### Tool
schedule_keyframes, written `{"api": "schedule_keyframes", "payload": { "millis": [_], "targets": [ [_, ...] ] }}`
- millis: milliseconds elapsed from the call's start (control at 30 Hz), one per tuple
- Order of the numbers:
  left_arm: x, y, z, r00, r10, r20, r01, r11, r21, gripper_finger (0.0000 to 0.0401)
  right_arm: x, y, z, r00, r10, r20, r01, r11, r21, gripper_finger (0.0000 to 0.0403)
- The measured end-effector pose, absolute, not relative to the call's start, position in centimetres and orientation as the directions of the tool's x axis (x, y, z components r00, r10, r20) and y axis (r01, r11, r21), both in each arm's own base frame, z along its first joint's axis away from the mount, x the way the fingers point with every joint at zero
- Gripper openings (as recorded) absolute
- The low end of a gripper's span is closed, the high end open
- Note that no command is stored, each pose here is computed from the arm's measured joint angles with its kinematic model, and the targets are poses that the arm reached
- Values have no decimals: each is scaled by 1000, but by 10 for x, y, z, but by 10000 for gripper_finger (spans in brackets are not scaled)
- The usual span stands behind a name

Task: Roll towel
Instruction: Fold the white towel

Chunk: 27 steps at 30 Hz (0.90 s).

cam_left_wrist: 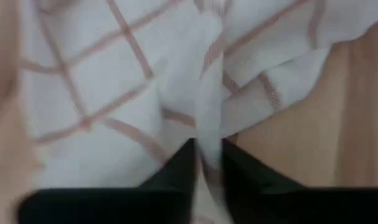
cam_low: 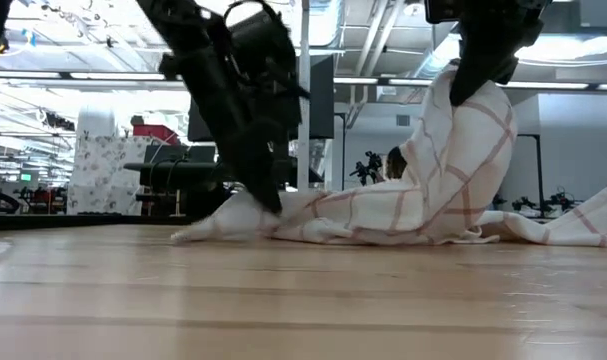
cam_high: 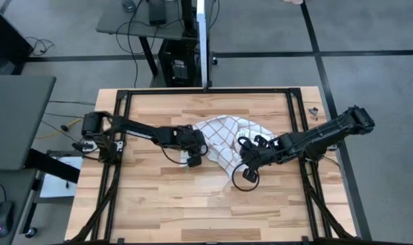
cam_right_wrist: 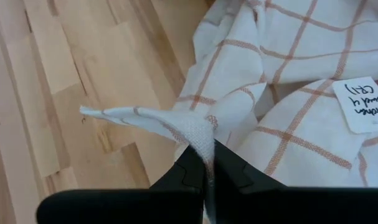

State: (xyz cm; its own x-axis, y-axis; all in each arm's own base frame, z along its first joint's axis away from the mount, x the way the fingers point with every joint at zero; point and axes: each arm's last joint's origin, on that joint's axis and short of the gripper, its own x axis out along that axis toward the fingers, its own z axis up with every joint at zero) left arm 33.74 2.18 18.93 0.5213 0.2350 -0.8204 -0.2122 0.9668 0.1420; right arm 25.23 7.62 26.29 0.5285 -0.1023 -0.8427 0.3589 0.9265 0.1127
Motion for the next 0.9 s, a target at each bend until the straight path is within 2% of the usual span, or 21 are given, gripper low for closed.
{"api": "schedule_keyframes", "payload": {
  "millis": [300,433,667,900],
  "targets": [
    [289,52,325,675,256,-692,-240,963,121,0,248,77,278,538,-79,-839,347,928,135,1],
    [267,61,361,734,222,-642,-234,970,67,0,252,72,287,565,-75,-822,407,892,198,15],
    [249,61,365,661,180,-728,-244,970,19,0,259,61,306,607,-57,-793,431,862,268,97],
    [238,42,356,570,-166,-805,-164,937,-310,0,257,74,305,607,-22,-794,408,866,288,176]
  ]
}}
